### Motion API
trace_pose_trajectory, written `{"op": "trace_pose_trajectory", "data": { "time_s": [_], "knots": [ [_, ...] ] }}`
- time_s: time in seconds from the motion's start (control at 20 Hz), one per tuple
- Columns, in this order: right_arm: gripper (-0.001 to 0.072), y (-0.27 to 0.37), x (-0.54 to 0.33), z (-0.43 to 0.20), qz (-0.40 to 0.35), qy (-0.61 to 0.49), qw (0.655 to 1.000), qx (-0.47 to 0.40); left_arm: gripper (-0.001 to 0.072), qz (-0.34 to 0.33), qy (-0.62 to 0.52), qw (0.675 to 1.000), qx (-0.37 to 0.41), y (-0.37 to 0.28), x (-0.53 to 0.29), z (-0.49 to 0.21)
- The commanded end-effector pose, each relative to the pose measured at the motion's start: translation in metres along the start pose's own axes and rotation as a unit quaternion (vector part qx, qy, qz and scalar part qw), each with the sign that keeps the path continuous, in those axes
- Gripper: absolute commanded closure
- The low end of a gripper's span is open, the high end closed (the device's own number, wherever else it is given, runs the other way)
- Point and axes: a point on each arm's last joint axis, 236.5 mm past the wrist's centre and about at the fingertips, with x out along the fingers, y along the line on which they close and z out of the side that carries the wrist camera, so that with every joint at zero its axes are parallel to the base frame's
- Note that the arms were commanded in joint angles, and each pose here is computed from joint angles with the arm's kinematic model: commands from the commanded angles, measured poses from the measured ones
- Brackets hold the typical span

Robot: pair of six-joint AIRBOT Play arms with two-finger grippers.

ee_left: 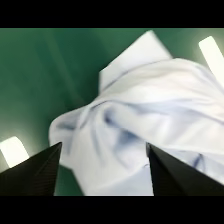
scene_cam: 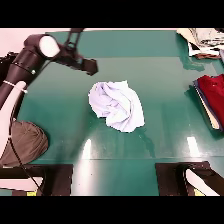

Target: Fold the shirts.

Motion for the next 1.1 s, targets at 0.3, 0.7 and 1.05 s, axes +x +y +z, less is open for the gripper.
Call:
{"op": "trace_pose_trajectory", "data": {
  "time_s": [0.3,0.7,1.05],
  "knots": [
    [0.0694,0.004,0.0,-0.01,0.007,0.02,1.0,0.0,0.0091,-0.079,0.104,0.965,-0.228,0.087,0.096,-0.109],
    [0.0694,0.005,0.0,-0.022,0.013,0.046,0.999,0.001,0.0149,-0.095,0.091,0.971,-0.2,0.05,0.145,-0.111],
    [0.0694,-0.049,0.015,-0.129,-0.026,0.25,0.968,0.024,0.0678,-0.094,0.06,0.987,-0.118,0.049,0.104,-0.052]
  ]
}}
